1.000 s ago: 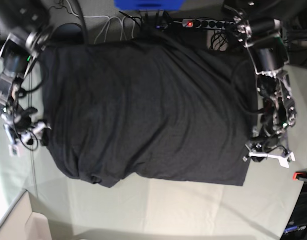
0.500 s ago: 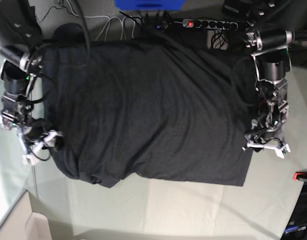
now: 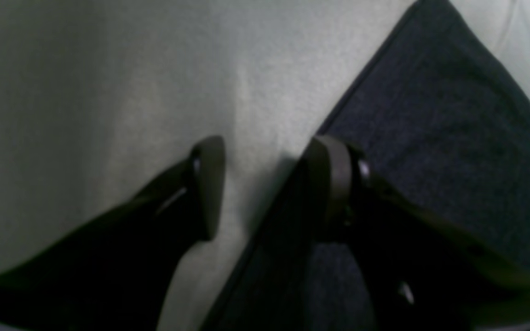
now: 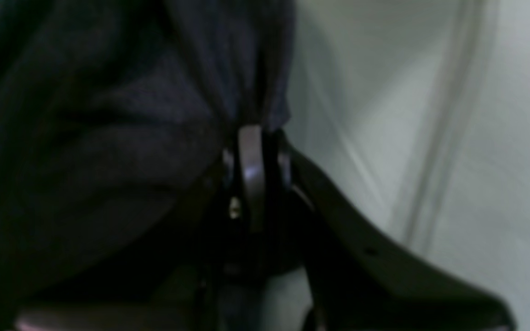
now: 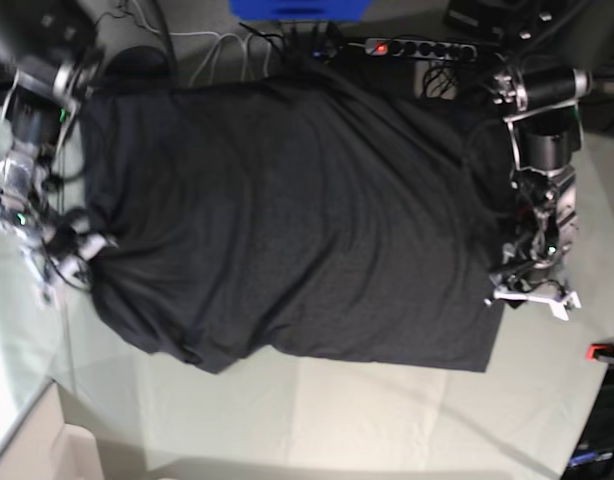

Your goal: Layout the t-shirt on the table in an organized manner, then fold the t-shirt properly

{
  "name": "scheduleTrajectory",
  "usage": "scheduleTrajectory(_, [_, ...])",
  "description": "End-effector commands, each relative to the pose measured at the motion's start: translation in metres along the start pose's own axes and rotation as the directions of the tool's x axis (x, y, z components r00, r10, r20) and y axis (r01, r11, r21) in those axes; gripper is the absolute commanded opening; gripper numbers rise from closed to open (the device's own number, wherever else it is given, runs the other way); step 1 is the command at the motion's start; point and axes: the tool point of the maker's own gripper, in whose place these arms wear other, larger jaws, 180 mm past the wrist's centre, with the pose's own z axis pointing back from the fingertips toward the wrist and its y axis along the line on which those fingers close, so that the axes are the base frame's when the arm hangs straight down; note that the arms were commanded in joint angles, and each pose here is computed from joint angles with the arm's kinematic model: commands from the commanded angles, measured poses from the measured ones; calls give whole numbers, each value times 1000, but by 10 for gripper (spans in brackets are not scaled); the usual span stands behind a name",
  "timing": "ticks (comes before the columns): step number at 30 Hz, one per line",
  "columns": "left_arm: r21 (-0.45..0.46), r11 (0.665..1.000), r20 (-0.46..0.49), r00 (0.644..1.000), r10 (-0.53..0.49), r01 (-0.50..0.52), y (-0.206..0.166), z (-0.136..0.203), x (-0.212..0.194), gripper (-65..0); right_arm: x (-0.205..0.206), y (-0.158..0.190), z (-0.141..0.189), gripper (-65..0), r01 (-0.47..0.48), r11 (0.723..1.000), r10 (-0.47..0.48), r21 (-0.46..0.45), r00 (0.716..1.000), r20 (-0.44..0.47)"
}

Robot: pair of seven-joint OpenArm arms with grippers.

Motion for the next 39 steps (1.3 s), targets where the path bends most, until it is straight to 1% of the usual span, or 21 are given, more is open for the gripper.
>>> scheduleTrajectory(1, [2, 1000, -4, 1000, 6, -6, 0, -1, 6, -357, 24, -2, 11, -650, -23, 1000, 24, -19, 996, 90])
scheduleTrajectory(4, [2, 1000, -4, 1000, 6, -6, 0, -1, 6, -356, 24, 5, 47, -650, -94, 993, 105, -78, 984, 142])
scheduleTrajectory(7, [3, 1000, -3, 1000, 9, -9, 0, -1, 6, -356, 11, 27, 78, -650, -145, 985, 158, -94, 976, 152])
scheduleTrajectory(10, [4, 1000, -6, 1000, 9, -9, 1, -1, 5, -356, -11, 50, 102, -650, -156, 984, 167, -88, 977, 133])
scheduleTrajectory(13, [2, 1000, -10, 1000, 6, -6, 1, -1, 4, -358, -40, 65, 123, -650, -160, 984, 166, -74, 983, 80])
scheduleTrajectory(15, [1, 1000, -11, 1000, 0, 0, 0, -1, 3, -361, -60, 74, 134, -650, -164, 985, 166, -55, 985, 42])
scheduleTrajectory(18, [2, 1000, -15, 1000, -2, 2, 0, -1, 1, -361, -86, 92, 140, -650, -173, 985, 173, 0, 985, -19])
scheduleTrajectory(21, [3, 1000, -14, 1000, -1, 1, 0, -1, 1, -361, -98, 94, 145, -650, -197, 980, 198, 27, 979, -51])
scheduleTrajectory(24, [6, 1000, -14, 1000, 2, -2, 2, 0, 1, -361, -110, 110, 146, -644, -221, 971, 229, 93, 970, -77])
scheduleTrajectory(25, [7, 1000, -13, 1000, 2, -2, 3, 0, 1, -361, -116, 117, 148, -621, -237, 964, 249, 125, 964, -90])
scheduleTrajectory(28, [7, 1000, -13, 1000, 2, -2, 3, 0, 1, -361, -135, 146, 155, -519, -283, 927, 318, 245, 941, -114])
scheduleTrajectory(30, [7, 1000, -13, 1000, 2, -2, 3, 0, 1, -361, -142, 156, 160, -467, -299, 910, 344, 287, 931, -123])
scheduleTrajectory(31, [7, 1000, -13, 1000, 2, -2, 3, 0, 1, -361, -143, 155, 161, -448, -306, 906, 354, 292, 927, -125])
scheduleTrajectory(32, [7, 1000, -13, 1000, 2, -2, 3, 0, 1, -361, -141, 152, 161, -434, -318, 903, 363, 290, 924, -119])
scheduleTrajectory(34, [7, 1000, -13, 1000, 3, -3, 3, 0, 1, -361, -134, 145, 159, -415, -328, 905, 367, 270, 924, -110])
scheduleTrajectory(35, [7, 1000, -13, 1000, 2, -2, 3, 0, 1, -361, -124, 134, 156, -408, -336, 912, 366, 234, 926, -96])
scheduleTrajectory(37, [7, 1000, -13, 1000, 2, -2, 3, 0, 1, -361, -103, 101, 151, -397, -327, 936, 338, 129, 938, -74])
scheduleTrajectory(39, [7, 1000, -13, 1000, 3, -3, 3, 0, 1, -361, -76, 73, 145, -385, -289, 957, 289, 14, 957, -27])
